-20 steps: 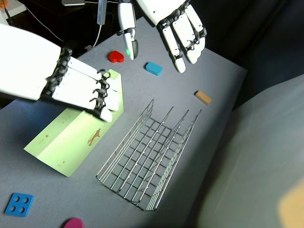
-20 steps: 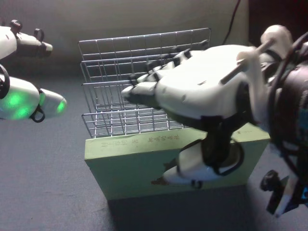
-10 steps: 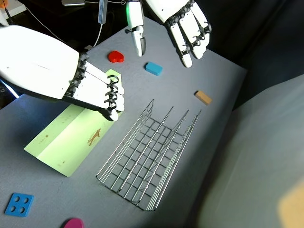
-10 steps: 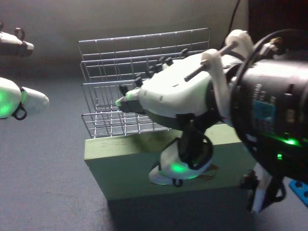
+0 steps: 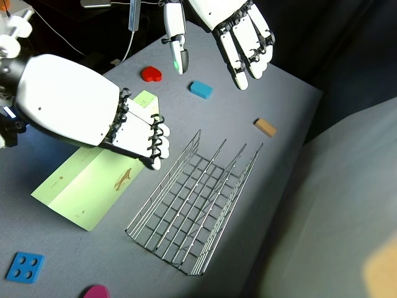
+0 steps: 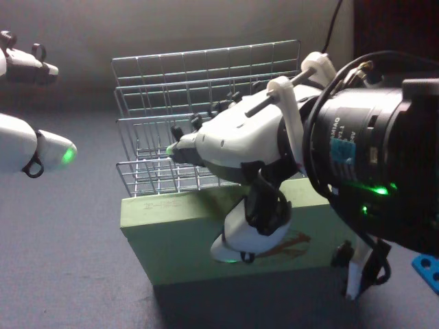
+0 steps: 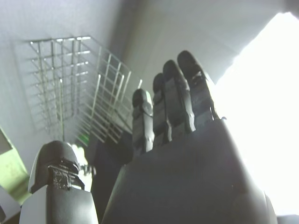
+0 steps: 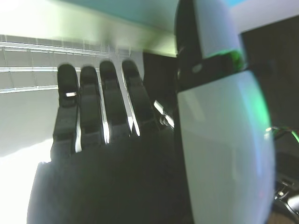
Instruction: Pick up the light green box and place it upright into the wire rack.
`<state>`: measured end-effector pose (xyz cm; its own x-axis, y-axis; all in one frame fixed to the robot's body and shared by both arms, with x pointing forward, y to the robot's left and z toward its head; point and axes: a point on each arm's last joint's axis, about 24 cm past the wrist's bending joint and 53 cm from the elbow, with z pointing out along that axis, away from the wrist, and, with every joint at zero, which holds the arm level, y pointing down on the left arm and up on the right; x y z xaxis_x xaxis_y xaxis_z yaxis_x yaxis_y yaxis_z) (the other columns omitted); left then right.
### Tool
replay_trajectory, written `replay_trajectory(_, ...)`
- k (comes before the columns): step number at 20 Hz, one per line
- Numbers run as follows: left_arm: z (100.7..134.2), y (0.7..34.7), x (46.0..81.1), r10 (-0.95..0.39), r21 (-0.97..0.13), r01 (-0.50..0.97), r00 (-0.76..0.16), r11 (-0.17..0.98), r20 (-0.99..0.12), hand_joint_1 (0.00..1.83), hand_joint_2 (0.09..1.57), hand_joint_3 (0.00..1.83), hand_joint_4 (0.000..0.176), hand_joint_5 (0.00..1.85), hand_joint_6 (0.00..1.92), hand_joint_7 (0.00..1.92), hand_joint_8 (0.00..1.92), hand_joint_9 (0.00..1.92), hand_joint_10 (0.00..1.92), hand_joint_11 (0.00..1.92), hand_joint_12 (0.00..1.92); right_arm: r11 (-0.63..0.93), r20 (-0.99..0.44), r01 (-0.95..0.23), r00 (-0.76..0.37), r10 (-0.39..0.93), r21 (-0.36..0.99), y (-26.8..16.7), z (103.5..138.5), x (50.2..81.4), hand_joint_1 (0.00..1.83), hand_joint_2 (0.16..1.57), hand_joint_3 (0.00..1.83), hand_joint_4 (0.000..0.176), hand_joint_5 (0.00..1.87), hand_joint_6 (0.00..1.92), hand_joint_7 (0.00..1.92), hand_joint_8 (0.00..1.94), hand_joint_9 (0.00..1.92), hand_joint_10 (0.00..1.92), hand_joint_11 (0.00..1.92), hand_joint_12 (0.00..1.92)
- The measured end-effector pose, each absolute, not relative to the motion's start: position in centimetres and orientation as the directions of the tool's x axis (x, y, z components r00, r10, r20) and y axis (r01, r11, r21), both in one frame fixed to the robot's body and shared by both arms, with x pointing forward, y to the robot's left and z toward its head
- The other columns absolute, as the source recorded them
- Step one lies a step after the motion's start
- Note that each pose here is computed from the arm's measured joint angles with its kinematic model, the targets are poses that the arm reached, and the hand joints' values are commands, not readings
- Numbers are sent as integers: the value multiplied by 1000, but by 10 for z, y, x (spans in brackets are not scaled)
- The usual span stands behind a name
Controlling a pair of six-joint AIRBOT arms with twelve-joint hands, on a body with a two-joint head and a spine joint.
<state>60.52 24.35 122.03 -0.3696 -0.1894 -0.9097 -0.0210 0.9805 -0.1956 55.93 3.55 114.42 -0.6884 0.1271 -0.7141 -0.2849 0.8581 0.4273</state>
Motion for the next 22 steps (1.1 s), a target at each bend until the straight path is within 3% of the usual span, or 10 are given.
replay_trajectory(9,1220,242,604,-196,-204,-19,-372,979,-907,231,1076,0,101,211,0,188,3,230,2,0,655,870,-704,-267,-699,122,416,31,1133,562,832,1005,2,0,222,14,204,7,189,12,0,716)
replay_trajectory(12,1221,242,604,-196,-203,-19,-372,979,-907,231,1078,0,101,222,5,188,2,234,3,0,657,869,-705,-267,-698,124,417,31,1133,563,895,1058,8,0,318,16,354,15,335,25,0,947)
replay_trajectory(13,1220,242,604,-196,-203,-19,-372,979,-907,217,1087,3,102,206,1,184,0,235,2,0,653,871,-709,-270,-695,119,411,30,1132,563,945,1086,4,0,405,14,459,7,435,22,33,1125)
replay_trajectory(14,1220,242,604,-196,-203,-20,-372,979,-907,217,1087,3,102,206,1,184,0,235,2,0,653,872,-707,-268,-697,118,409,29,1131,564,945,1086,4,0,405,14,459,7,435,22,33,1125)
replay_trajectory(15,1220,242,604,-196,-203,-20,-372,979,-907,214,1090,4,101,219,6,182,0,233,1,0,648,873,-705,-265,-699,119,410,29,1130,563,986,1107,2,0,524,17,622,12,570,31,193,1182)
replay_trajectory(16,1220,242,604,-196,-203,-20,-372,979,-907,214,1090,4,101,219,6,182,0,233,1,0,648,872,-706,-268,-698,117,409,29,1131,563,986,1107,2,0,524,17,622,12,570,31,193,1182)
replay_trajectory(19,1220,242,604,-196,-203,-20,-372,979,-907,205,1097,6,102,215,3,182,0,232,0,0,648,874,-710,-267,-694,118,406,28,1131,566,1065,1130,3,0,732,44,861,38,854,90,470,1244)
replay_trajectory(20,1220,243,604,-196,-202,-23,-373,979,-907,205,1100,6,101,215,3,182,0,232,1,0,648,874,-711,-268,-693,118,405,28,1131,566,1273,1131,28,0,855,37,906,903,957,179,572,1324)
replay_trajectory(21,1220,242,604,-196,-202,-22,-373,979,-907,205,1100,6,101,215,3,182,0,232,1,0,648,874,-711,-268,-693,117,405,28,1131,566,1273,1131,28,0,855,37,906,903,957,179,572,1324)
replay_trajectory(22,1220,242,604,-196,-203,-21,-373,979,-907,205,1101,5,101,215,2,182,0,229,0,0,632,874,-710,-267,-694,118,406,28,1131,566,1212,1174,5,0,770,986,940,1093,982,262,640,1374)
